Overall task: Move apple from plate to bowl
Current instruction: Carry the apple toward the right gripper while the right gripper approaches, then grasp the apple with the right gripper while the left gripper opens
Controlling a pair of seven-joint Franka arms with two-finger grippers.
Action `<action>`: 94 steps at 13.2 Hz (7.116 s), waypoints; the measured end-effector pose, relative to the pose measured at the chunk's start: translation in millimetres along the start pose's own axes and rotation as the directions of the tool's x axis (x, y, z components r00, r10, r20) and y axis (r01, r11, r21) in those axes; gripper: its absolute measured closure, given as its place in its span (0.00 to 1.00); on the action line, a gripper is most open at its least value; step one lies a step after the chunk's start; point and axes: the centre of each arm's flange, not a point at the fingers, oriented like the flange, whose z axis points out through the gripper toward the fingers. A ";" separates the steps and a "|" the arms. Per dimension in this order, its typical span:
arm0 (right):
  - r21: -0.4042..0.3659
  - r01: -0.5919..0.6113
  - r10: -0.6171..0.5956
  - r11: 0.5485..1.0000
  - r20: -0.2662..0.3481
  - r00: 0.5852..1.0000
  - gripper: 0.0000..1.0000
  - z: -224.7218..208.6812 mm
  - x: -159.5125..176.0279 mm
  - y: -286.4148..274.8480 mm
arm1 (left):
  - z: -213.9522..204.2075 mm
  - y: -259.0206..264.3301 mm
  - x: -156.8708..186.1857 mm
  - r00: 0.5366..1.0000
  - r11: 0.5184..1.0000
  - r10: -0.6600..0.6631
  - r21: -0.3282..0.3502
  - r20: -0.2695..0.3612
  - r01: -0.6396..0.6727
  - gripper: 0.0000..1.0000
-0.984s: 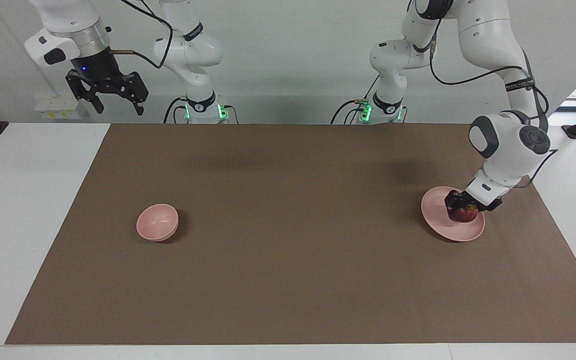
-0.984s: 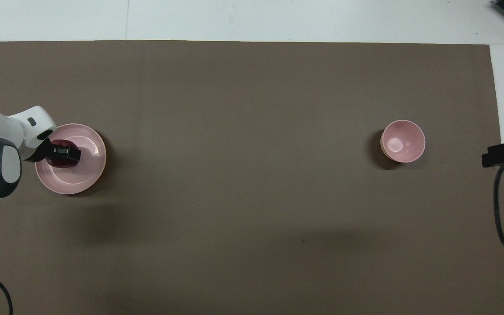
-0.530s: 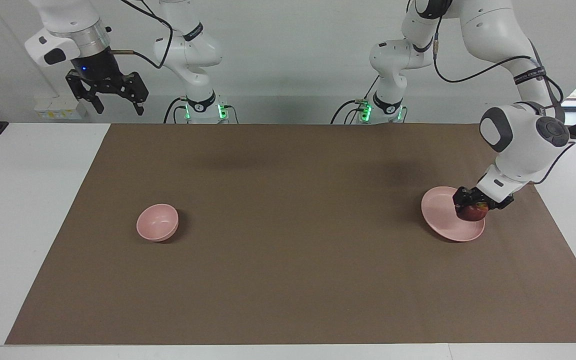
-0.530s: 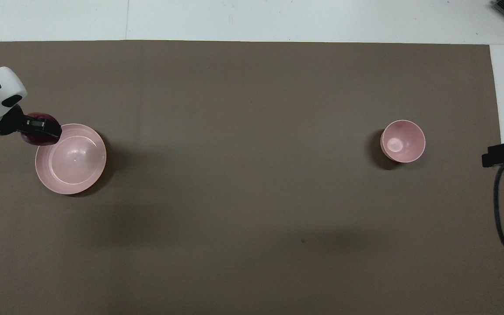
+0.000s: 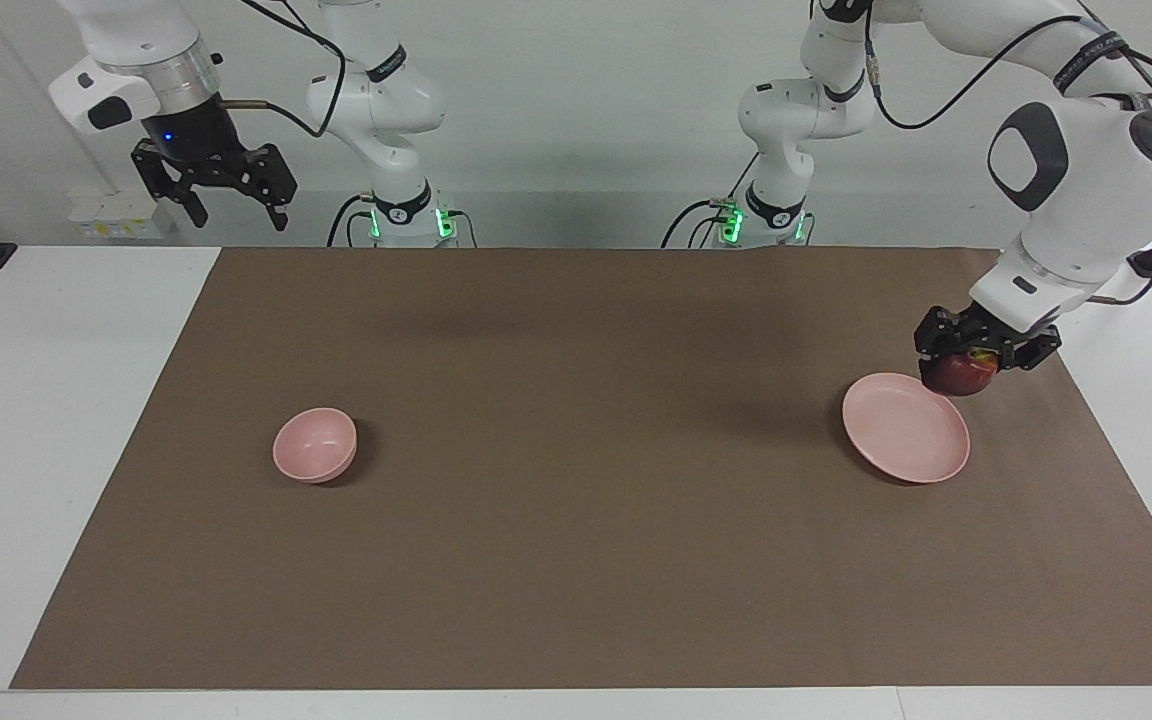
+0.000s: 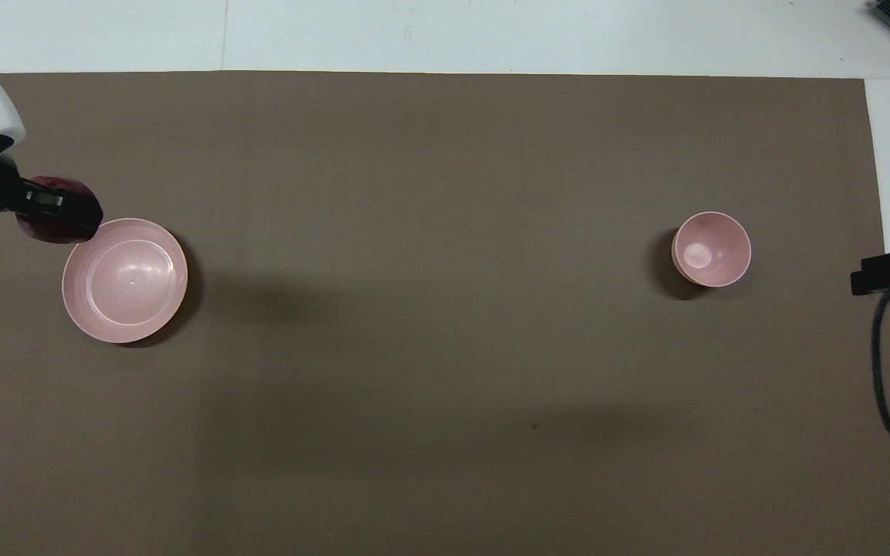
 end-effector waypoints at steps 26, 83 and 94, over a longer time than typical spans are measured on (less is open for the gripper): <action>0.618 0.229 -0.262 0.752 -0.038 0.964 0.00 153.5 40.1 -119.0 | -61.7 120.1 -24.6 0.511 0.442 -0.768 -0.257 0.386 0.859 0.26; 0.982 -0.140 0.020 0.131 0.138 0.990 0.24 161.1 -10.3 -238.8 | 7.6 300.8 -46.2 0.278 -0.116 -0.279 -0.320 0.919 0.940 0.00; 0.593 -0.004 -0.055 0.805 0.081 0.995 0.24 219.3 38.7 -17.5 | 18.8 249.5 -30.5 0.422 0.098 -0.564 -0.450 0.709 0.887 0.00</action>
